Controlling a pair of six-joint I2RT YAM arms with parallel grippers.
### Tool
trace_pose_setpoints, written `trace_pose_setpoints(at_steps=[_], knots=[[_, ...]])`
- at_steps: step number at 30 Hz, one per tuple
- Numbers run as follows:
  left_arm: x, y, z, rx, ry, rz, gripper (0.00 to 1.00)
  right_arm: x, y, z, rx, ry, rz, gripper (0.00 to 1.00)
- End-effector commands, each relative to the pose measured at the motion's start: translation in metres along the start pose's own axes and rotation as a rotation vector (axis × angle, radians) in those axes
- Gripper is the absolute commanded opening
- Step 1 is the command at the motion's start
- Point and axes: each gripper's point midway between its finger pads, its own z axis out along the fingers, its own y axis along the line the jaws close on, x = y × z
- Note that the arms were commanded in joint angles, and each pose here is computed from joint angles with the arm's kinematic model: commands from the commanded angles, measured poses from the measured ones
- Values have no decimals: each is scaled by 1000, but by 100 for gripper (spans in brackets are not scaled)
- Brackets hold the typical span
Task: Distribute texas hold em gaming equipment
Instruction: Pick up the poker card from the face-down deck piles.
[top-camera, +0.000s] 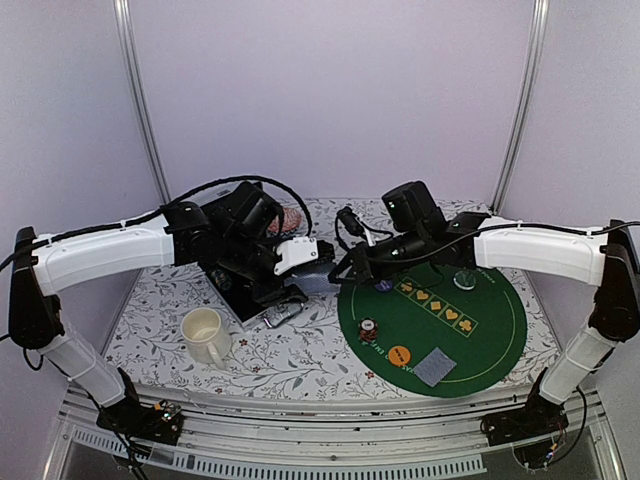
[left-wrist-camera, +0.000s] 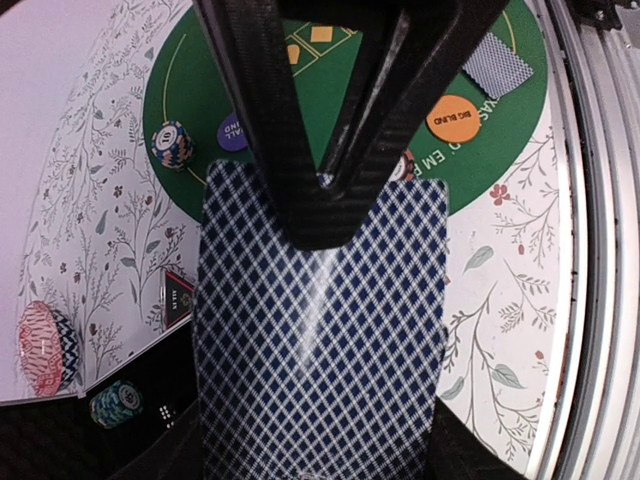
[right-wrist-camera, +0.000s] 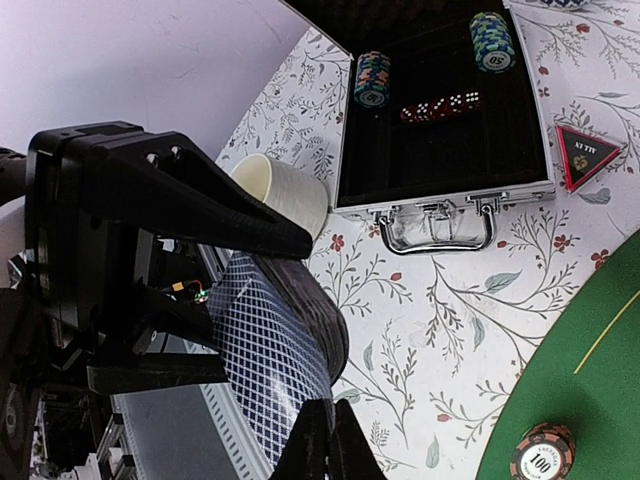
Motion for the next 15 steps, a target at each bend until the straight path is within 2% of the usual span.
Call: trace_pose_setpoints(at_steps=[1,15], knots=[[-3,-3,2,3,-9,19,60,-8,8,-14,23,-16,-26,4],[-2,-3,2,2,-4,20,60,-15,13,-49,35,-53,-42,2]])
